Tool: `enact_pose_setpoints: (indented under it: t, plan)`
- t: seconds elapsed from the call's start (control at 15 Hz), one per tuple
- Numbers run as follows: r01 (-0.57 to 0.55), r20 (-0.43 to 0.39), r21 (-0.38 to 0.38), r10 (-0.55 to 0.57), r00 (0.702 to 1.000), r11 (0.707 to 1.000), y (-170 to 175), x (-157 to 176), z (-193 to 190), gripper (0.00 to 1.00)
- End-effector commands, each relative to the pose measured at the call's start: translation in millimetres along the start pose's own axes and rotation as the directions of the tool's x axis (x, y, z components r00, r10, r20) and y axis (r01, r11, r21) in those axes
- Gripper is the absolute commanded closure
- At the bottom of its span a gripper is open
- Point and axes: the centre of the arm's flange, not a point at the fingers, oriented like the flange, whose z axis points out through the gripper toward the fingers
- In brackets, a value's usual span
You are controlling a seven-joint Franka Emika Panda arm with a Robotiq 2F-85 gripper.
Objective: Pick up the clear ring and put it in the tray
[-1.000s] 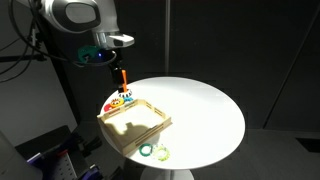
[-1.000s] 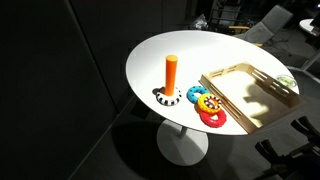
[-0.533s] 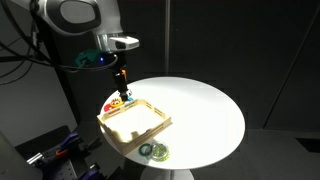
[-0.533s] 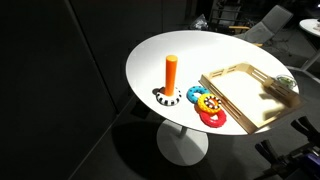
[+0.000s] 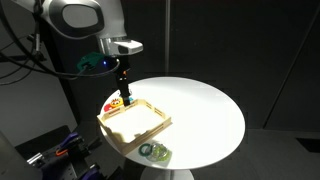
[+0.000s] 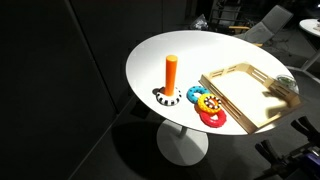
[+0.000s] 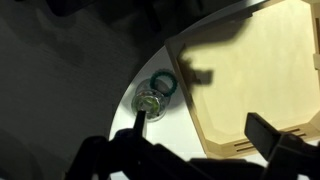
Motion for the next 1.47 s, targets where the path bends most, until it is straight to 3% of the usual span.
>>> enact_pose_setpoints:
  t: [0.0,0.53,0.67,1.0,1.4]
  plan:
    - [-0.058,-0.021,-0.016,0.058,0.998,0.998,17,24,18,0.0]
    - [-0.128,-0.026,-0.002,0.128,0.991,0.992,47,53,82,0.0]
    - [-0.11,-0.018,0.013,0.11,0.994,0.994,44,39,79,0.0]
    - [-0.12,-0.018,0.008,0.12,0.993,0.993,45,45,84,0.0]
    - [-0.202,0.014,0.006,0.202,0.979,0.979,76,61,109,0.0]
